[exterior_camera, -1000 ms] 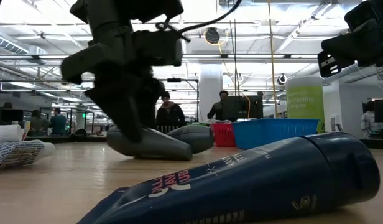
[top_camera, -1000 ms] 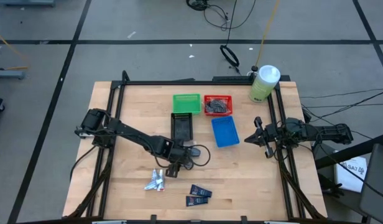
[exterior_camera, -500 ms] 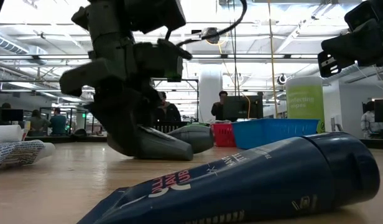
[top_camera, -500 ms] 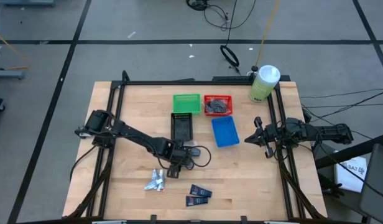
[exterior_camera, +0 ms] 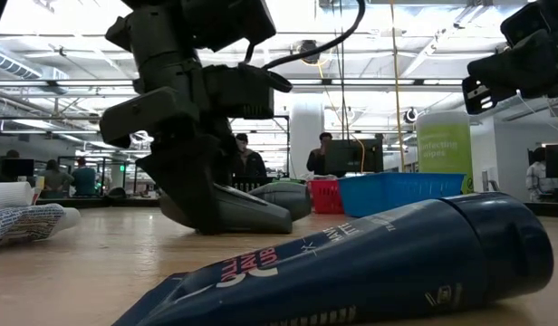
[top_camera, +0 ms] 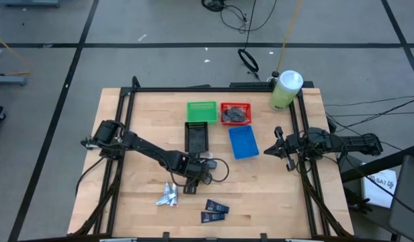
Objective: Pick & Place Travel size toiletries
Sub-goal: Put the bottom gray deodorant into the green bin
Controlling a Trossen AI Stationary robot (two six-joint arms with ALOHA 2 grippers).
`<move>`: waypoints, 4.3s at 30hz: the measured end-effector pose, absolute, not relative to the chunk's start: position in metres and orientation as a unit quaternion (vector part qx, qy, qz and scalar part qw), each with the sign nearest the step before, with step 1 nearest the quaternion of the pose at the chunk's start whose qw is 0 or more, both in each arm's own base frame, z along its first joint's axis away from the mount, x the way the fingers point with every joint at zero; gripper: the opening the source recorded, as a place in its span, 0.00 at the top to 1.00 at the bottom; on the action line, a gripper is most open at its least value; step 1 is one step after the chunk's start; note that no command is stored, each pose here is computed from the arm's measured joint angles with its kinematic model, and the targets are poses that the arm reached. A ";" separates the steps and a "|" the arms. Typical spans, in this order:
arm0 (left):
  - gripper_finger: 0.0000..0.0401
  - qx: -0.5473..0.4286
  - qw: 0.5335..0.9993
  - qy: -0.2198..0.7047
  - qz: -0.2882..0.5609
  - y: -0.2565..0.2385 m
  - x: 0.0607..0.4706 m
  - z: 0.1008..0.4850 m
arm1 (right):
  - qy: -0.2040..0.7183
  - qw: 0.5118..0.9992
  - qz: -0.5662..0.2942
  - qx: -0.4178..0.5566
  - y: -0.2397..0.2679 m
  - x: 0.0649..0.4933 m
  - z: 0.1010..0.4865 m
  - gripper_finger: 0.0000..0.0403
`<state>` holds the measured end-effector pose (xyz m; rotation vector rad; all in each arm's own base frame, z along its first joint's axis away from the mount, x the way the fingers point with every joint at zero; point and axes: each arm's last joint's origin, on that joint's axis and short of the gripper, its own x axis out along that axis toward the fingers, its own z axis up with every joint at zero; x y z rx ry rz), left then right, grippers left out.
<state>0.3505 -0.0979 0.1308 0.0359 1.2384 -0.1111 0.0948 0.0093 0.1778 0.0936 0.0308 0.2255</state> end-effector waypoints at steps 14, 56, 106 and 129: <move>0.48 0.020 0.816 0.575 -0.055 -0.099 0.349 0.137 | 0.015 0.993 0.112 0.045 0.009 0.095 0.178 0.99; 0.51 0.074 0.961 0.266 -0.010 -0.021 0.312 0.271 | 0.011 0.993 0.112 0.046 0.009 0.095 0.178 0.99; 0.51 -0.017 0.927 0.310 0.209 0.152 0.292 0.238 | 0.012 0.993 0.112 0.046 0.009 0.095 0.178 0.99; 0.51 -0.052 0.900 0.397 0.172 0.157 0.323 0.164 | 0.012 0.993 0.112 0.046 0.009 0.095 0.178 0.99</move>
